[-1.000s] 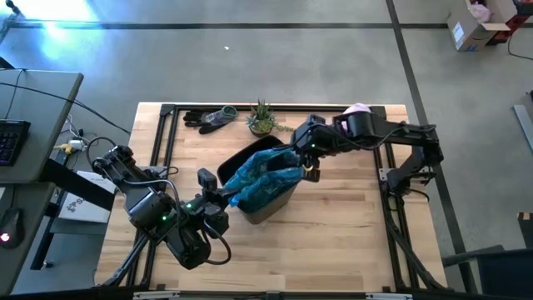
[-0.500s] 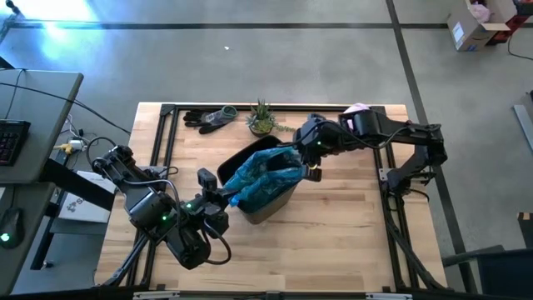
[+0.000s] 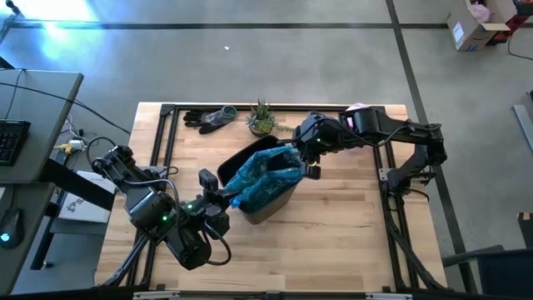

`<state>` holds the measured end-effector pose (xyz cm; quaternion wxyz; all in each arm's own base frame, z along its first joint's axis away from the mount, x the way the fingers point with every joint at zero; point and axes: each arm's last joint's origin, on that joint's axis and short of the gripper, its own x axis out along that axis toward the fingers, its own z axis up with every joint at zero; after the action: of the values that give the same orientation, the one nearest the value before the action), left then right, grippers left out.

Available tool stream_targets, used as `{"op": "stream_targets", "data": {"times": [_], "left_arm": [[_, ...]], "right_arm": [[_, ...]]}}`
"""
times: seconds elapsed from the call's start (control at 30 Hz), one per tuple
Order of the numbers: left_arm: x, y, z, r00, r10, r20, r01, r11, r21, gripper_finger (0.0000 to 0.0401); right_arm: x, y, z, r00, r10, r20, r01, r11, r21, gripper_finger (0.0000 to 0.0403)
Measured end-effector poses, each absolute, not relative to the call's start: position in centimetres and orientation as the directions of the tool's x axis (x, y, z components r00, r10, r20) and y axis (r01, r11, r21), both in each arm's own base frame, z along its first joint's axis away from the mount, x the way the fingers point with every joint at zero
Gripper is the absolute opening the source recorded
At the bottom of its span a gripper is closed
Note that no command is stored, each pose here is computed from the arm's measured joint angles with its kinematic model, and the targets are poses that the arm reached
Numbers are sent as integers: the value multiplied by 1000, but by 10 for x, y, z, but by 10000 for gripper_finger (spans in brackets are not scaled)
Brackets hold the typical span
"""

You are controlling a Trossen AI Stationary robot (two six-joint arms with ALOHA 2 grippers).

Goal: Place trash/remove bag and relplace
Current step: Remove the blue trash bag from the trash bin

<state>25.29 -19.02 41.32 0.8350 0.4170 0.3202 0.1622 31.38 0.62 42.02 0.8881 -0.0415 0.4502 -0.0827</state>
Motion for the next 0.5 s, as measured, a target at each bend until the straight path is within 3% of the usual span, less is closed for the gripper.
{"op": "stream_targets", "data": {"times": [0.5], "left_arm": [[253, -191, 413, 744, 536, -398, -7, 602, 798, 0]], "right_arm": [[321, 2, 403, 560, -192, -806, 109, 981, -157, 56]]}}
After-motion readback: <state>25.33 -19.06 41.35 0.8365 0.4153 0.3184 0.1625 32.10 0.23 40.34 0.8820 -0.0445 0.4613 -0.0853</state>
